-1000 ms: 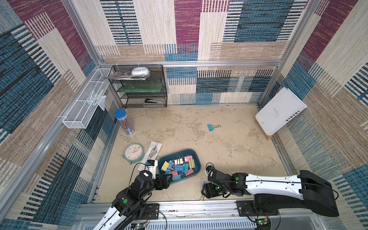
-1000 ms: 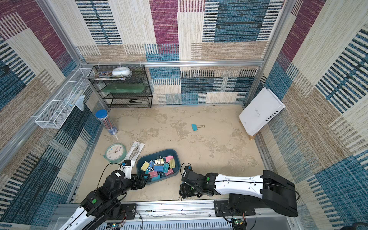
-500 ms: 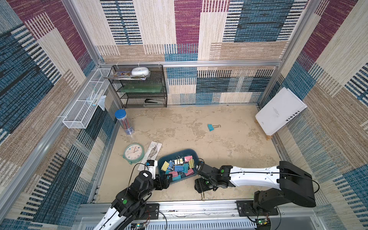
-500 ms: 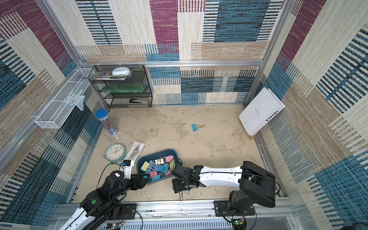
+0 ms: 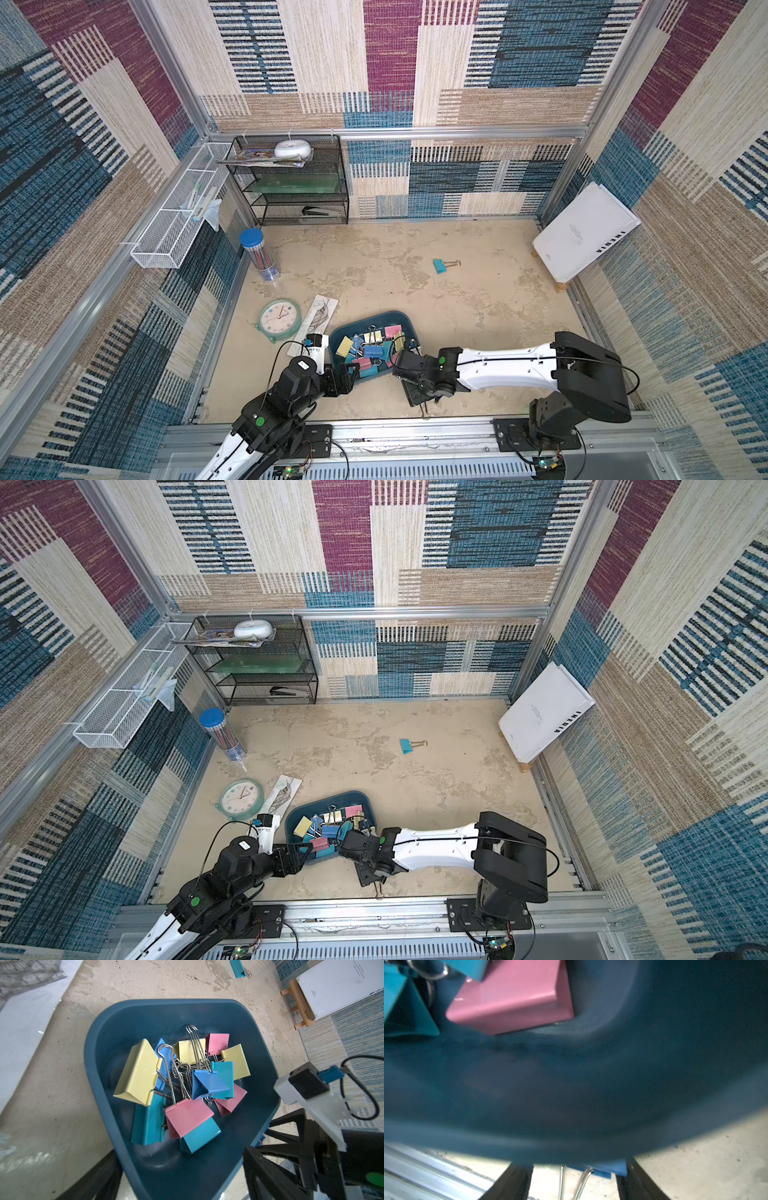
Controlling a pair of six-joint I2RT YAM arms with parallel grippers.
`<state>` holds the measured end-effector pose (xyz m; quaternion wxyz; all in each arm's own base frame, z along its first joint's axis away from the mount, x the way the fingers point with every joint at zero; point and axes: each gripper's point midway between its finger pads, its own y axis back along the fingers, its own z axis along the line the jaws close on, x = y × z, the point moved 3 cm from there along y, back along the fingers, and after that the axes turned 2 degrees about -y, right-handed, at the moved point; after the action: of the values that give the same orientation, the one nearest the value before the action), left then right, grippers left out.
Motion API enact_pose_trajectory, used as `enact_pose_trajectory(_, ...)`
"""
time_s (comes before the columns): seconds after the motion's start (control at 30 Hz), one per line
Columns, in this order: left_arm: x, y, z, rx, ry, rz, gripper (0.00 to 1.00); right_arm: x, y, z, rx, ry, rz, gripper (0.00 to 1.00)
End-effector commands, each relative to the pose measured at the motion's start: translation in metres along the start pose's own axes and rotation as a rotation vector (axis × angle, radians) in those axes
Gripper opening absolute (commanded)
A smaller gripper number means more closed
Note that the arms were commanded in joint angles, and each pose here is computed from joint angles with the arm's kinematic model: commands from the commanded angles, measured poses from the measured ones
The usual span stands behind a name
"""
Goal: Put the binder clips in the storage box
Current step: Adjust the binder clip at the center of the board, then pick up the binder clip at the center of the board.
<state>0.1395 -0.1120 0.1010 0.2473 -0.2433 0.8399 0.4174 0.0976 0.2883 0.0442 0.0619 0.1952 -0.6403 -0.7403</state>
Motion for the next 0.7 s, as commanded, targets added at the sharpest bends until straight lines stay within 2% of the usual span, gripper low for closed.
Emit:
enact_pose_trajectory(0.0, 0.002, -0.001, 0.0, 0.006, 0.002, 0.009, 0.92, 0.008, -0.012, -0.006, 0.07, -0.006, 0.033, 0.62)
enact_pose_trajectory(0.17, 0.002, -0.001, 0.0, 0.006, 0.001, 0.006, 0.92, 0.009, -0.017, -0.007, 0.094, -0.005, 0.027, 0.54)
enact_pose_trajectory(0.33, 0.002, -0.001, 0.0, 0.005, 0.001, 0.007, 0.92, 0.001, -0.004, -0.018, 0.155, -0.01, -0.029, 0.44)
enact_pose_trajectory(0.57, 0.002, -0.001, 0.0, 0.002, 0.003, 0.008, 0.92, -0.017, 0.032, -0.027, 0.186, 0.014, -0.11, 0.45)
enact_pose_trajectory(0.67, 0.002, -0.001, 0.0, 0.003, 0.004, 0.005, 0.92, -0.024, 0.049, -0.024, 0.153, 0.032, -0.15, 0.45)
